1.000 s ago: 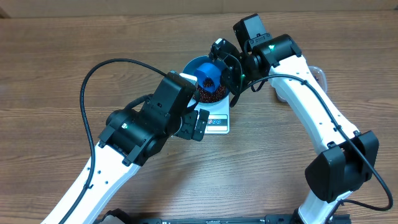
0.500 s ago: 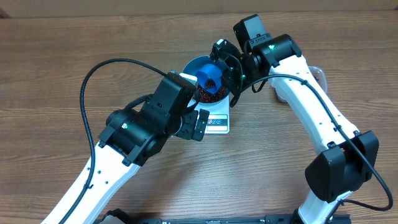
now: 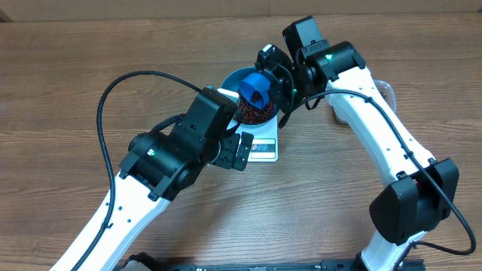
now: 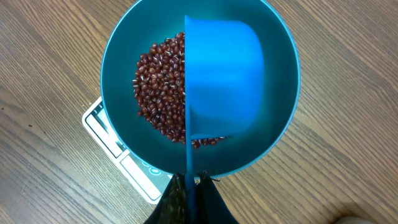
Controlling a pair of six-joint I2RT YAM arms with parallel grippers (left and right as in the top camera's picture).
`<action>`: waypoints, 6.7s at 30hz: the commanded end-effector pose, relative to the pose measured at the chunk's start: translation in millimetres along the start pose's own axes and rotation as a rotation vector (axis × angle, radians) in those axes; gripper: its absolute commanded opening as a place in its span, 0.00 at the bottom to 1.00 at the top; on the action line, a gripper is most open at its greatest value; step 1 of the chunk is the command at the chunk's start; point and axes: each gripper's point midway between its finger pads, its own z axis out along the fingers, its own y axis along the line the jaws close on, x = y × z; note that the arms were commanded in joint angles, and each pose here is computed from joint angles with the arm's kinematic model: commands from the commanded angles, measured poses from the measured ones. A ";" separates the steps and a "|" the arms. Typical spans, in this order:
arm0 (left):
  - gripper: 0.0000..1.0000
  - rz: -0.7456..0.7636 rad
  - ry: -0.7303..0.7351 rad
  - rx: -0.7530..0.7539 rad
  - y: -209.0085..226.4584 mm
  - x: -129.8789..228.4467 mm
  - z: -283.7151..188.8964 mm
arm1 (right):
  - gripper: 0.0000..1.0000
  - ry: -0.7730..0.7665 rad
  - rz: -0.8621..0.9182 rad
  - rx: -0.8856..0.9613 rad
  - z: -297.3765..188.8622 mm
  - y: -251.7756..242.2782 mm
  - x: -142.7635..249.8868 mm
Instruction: Scoop item into bowl and weigh 150g on scale
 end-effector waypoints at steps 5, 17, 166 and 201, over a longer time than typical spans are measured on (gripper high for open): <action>1.00 0.004 -0.013 -0.007 1.9 -4.0 -1.6 | 0.04 -0.051 -0.007 0.024 -13.1 -3.7 -13.0; 1.00 0.004 -0.013 -0.007 1.9 -4.0 -1.6 | 0.04 -0.055 -0.029 0.003 -13.4 -1.3 -13.0; 1.00 0.004 -0.013 -0.007 1.9 -4.0 -1.6 | 0.04 -0.042 -0.009 0.038 -13.1 -2.9 -12.4; 1.00 0.004 -0.013 -0.007 1.9 -4.0 -1.6 | 0.04 -0.040 0.000 0.045 -13.1 -4.1 -12.2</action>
